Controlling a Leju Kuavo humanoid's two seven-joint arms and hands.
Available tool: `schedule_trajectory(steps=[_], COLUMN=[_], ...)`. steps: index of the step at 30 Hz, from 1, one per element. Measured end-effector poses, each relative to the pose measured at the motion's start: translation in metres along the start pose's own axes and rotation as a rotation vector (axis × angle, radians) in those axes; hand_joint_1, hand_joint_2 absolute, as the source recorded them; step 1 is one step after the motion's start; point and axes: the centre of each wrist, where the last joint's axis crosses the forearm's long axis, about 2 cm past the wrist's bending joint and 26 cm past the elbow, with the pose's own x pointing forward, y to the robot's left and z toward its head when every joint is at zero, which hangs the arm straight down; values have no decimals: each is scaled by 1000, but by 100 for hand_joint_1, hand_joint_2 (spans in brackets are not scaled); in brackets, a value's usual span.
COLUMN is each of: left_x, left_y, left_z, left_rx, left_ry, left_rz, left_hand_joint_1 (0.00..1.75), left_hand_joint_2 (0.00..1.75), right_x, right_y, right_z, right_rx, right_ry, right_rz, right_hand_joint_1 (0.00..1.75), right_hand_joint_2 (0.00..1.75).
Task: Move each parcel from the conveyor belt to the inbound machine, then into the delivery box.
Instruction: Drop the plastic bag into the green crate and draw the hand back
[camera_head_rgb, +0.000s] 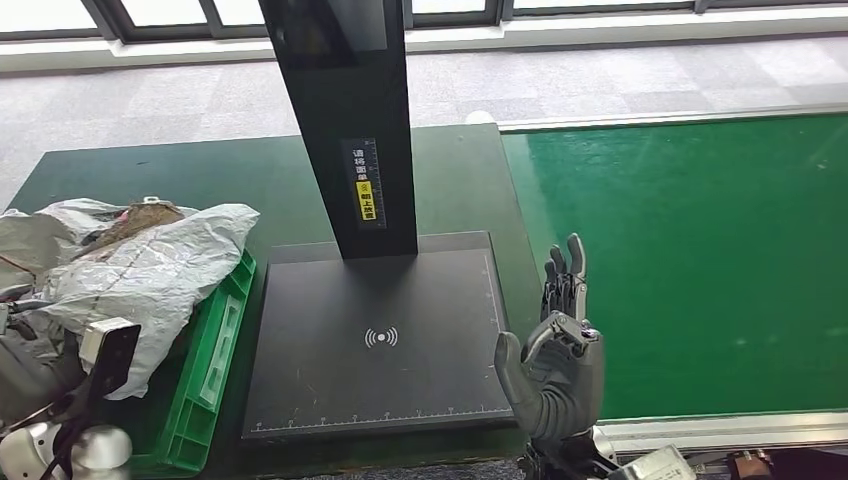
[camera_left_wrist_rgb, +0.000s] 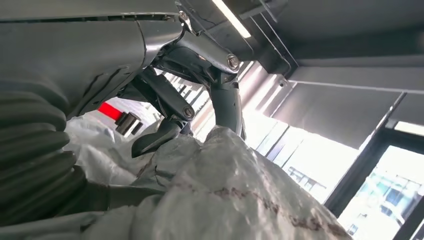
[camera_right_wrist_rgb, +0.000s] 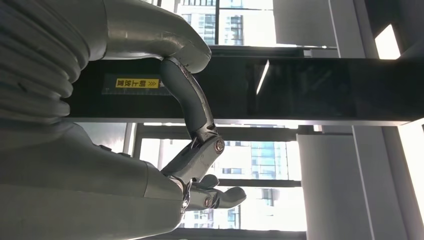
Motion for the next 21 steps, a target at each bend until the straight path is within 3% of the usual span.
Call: schedule_trajectory(steps=[7, 21], left_x=[-3, -21], left_y=[14, 23], left_z=[-24, -45], left_rx=[90, 111], left_ry=[-62, -87], left_rz=[-21, -85], left_hand_joint_1=[175, 175], left_hand_joint_2=[175, 175], right_x=[0, 2], right_y=[0, -1], right_z=[1, -1], right_rx=[-8, -13], right_ry=[1, -7], right_rz=[12, 20], right_hand_joint_1=[0, 0], right_hand_joint_2=[175, 175])
